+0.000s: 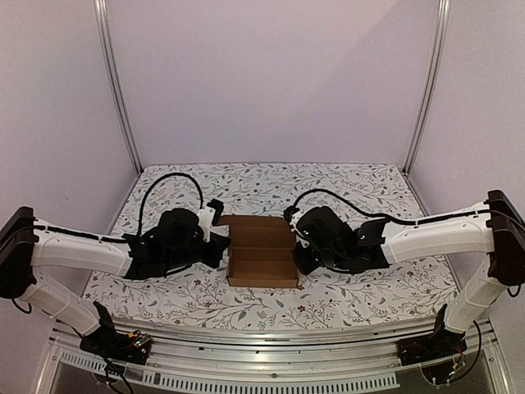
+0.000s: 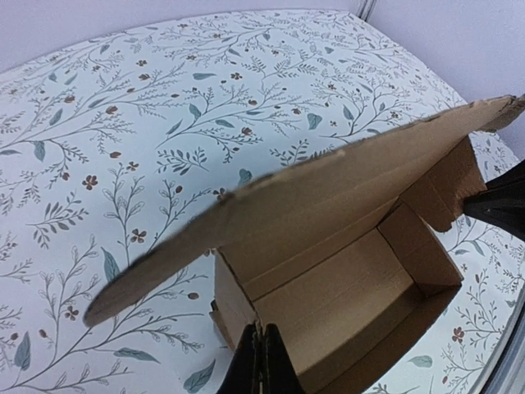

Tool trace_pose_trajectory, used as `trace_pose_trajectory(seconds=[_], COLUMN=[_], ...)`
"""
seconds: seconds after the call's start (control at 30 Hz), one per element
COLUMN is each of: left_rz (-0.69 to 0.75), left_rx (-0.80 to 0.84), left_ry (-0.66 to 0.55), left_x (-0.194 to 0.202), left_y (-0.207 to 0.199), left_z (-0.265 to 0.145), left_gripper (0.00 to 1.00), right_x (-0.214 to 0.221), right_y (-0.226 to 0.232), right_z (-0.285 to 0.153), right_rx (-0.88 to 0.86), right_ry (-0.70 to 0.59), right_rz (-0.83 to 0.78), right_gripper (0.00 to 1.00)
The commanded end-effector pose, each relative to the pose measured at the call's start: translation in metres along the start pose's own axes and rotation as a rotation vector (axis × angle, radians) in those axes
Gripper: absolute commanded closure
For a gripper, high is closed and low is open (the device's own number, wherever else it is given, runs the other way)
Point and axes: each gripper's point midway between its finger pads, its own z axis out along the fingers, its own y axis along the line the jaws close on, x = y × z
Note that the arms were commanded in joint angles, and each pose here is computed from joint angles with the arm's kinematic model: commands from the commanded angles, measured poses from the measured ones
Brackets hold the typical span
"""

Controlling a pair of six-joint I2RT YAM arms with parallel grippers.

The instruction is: Fold the paper box

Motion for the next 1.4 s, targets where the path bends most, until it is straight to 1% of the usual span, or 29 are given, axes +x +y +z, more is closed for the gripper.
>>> trace_pose_trajectory(seconds=[0.0,0.4,0.57,0.9,1.23,1.37], left_rz=[-0.053,-0.039,-0.054,-0.056,-0.045,-0.035], left_rx=[0.013,-0.036,-0.037,-0.039,-0.082,-0.108], left_ry=[0.033,0.079,0.094,0.101,0.113,0.109], left_x=[0.012,0.037,0.047,0.052,0.066,0.071], left_y=[-0.012,-0.017,-0.022,-0.036,-0.031,-0.029], left_z=[0.004,0.002,0.003,0.007,-0.002,-0.005], left_gripper=[1.0,1.0,1.0,1.0,1.0,1.0], right_x=[0.001,0.019,0.026,0.033,0.043,0.042], right_y=[0.008,0.006,0.007,0.013,0.012,0.011], right_z=[0.002,0.001,0.002,-0.001,-0.007,-0.012], right_rx=[0.007,0.033,0.04,0.054,0.056,0.049], right_ry=[-0.024,-0.008,-0.002,-0.003,-0.003,-0.012], right_rz=[0.004,0.015,0.019,0.0,0.018,0.037], right_gripper=[1.0,1.0,1.0,1.0,1.0,0.93])
